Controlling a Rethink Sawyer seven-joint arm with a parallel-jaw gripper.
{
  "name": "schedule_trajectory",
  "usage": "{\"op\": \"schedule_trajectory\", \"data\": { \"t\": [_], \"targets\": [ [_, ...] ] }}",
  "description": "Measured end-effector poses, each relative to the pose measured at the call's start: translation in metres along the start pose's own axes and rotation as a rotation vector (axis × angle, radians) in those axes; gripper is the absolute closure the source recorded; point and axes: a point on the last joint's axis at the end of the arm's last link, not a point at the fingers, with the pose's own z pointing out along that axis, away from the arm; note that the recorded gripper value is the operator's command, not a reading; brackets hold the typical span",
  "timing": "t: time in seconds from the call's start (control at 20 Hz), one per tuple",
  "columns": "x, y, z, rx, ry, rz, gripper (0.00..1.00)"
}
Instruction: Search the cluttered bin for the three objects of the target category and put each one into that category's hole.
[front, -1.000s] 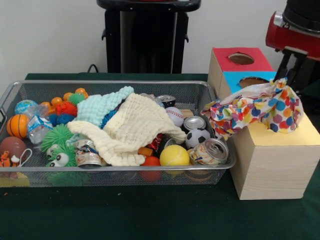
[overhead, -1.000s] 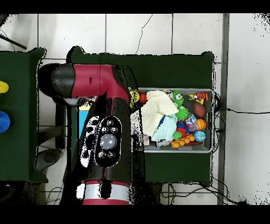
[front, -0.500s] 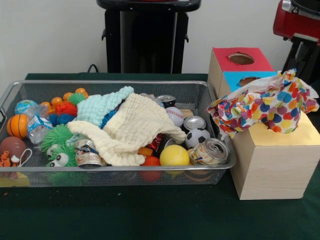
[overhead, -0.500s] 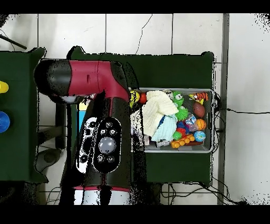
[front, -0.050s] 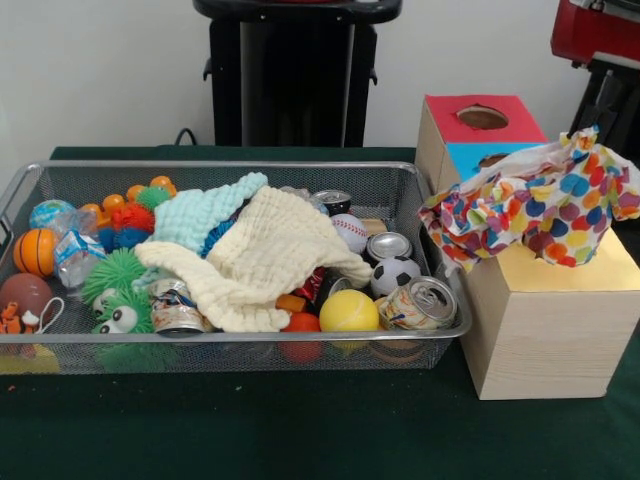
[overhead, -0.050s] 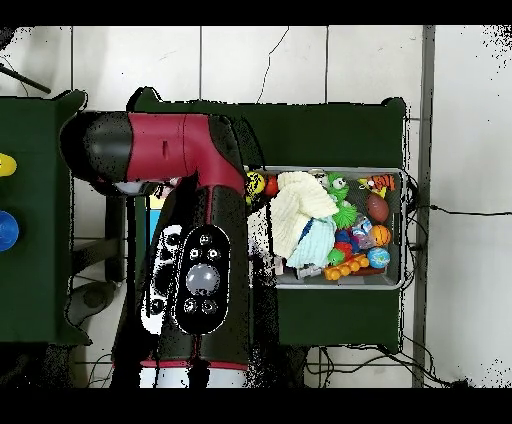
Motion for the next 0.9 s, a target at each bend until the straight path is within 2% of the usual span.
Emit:
{"op": "schedule_trajectory", "data": {
  "t": [0.6, 0.9],
  "targets": [
    [-0.001, -0.007, -0.006, -0.001, -0.004, 0.007, 1.00],
    [-0.005, -0.022, 0.009, -0.005, -0.001, 0.029, 1.00]
  ]
}}
